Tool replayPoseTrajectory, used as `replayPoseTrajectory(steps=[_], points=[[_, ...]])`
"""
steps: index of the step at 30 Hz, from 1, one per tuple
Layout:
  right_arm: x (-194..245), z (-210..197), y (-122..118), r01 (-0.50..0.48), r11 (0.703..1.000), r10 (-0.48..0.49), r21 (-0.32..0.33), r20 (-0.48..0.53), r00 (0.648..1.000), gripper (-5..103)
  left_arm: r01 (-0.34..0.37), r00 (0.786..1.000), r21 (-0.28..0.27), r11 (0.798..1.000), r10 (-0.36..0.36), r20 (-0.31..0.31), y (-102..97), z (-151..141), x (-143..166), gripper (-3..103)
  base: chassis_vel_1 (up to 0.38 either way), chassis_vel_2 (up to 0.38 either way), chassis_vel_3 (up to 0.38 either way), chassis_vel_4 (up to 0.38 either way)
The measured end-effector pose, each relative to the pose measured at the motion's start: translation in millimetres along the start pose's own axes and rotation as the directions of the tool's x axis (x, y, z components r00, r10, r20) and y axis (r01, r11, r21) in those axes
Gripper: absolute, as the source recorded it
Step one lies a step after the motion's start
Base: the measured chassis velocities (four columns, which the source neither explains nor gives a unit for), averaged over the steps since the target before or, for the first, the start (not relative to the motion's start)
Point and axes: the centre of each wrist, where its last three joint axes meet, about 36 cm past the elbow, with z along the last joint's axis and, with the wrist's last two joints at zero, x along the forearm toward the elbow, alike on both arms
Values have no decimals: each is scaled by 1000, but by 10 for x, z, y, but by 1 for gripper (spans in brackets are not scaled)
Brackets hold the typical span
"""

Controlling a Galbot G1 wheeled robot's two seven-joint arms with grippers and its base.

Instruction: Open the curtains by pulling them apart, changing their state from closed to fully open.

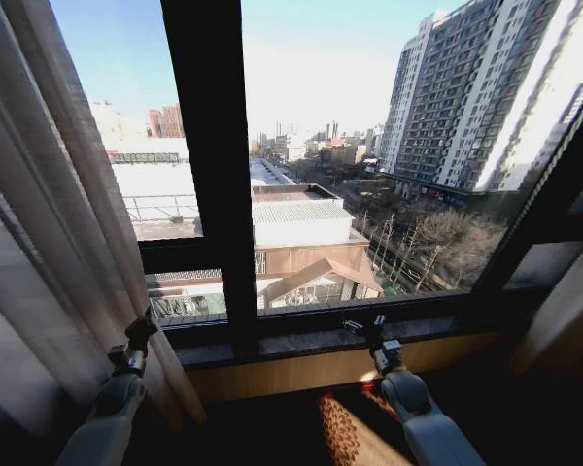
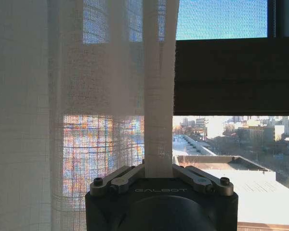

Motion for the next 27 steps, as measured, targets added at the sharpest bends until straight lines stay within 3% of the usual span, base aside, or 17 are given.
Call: replayPoseTrajectory(steps=[13,27], points=[[0,0,0,0,1000,0,0,0,1000,100,7,1000,4,1000,-7,3,17,9,1,0,149,113,-145,-101],[0,0,0,0,1000,0,0,0,1000,100,14,1000,-2,1000,-14,6,40,12,24,0,316,280,-345,-288]])
